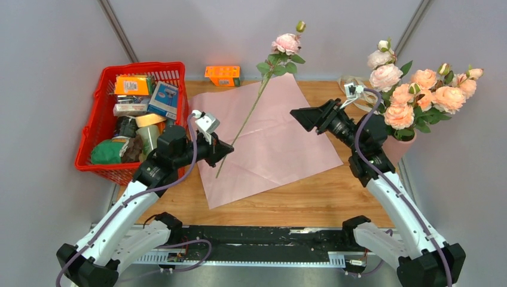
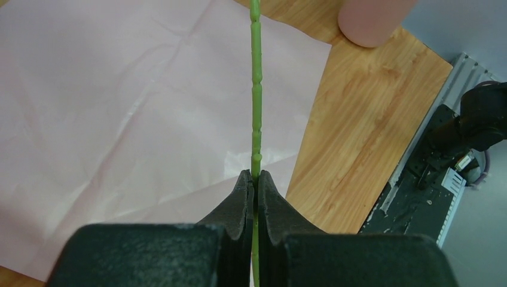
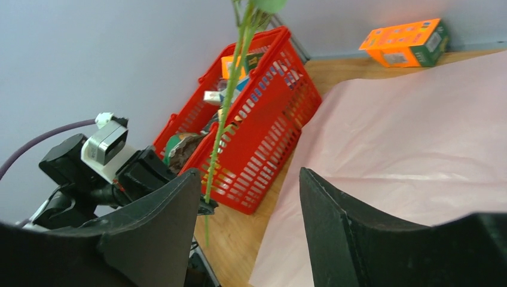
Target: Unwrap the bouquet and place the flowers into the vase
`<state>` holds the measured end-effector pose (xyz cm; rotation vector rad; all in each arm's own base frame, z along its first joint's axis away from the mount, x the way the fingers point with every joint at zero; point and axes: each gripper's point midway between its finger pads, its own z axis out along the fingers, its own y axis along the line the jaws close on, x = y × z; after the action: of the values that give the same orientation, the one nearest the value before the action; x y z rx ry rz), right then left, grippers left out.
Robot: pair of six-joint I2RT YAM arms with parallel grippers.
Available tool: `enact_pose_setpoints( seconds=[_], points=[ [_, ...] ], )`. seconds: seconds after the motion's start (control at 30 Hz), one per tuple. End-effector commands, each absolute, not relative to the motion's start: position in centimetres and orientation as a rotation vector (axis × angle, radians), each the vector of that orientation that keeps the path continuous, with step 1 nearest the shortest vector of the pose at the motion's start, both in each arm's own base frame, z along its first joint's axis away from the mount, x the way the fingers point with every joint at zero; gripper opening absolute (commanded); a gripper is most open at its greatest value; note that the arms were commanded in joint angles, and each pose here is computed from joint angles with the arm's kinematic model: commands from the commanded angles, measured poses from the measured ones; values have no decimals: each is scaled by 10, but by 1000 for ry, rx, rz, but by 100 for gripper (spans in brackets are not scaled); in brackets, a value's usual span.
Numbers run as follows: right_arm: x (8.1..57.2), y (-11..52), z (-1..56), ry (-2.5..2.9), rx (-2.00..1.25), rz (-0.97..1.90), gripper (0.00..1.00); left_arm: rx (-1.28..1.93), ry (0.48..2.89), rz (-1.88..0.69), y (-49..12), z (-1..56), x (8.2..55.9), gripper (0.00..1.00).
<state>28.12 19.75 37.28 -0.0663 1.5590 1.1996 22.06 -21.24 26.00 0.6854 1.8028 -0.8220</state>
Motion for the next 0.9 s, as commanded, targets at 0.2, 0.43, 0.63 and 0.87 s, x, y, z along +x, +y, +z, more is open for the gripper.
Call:
enact_pose_setpoints(
  seconds=[0.2, 0.43, 0.63, 0.87],
  points=[
    [292, 249, 415, 1416, -89, 1310, 63, 735, 1709, -882, -221, 281, 214, 0],
    [315, 264, 420, 1421, -103, 1273, 57, 764, 1723, -913, -225, 277, 211, 0],
    [321, 271, 426, 1393, -88, 1325, 53, 793, 1738, -943, -229, 272, 208, 0],
    [333, 269, 420, 1427, -32, 1298, 45, 814, 1714, -965, -231, 276, 203, 0]
  ],
)
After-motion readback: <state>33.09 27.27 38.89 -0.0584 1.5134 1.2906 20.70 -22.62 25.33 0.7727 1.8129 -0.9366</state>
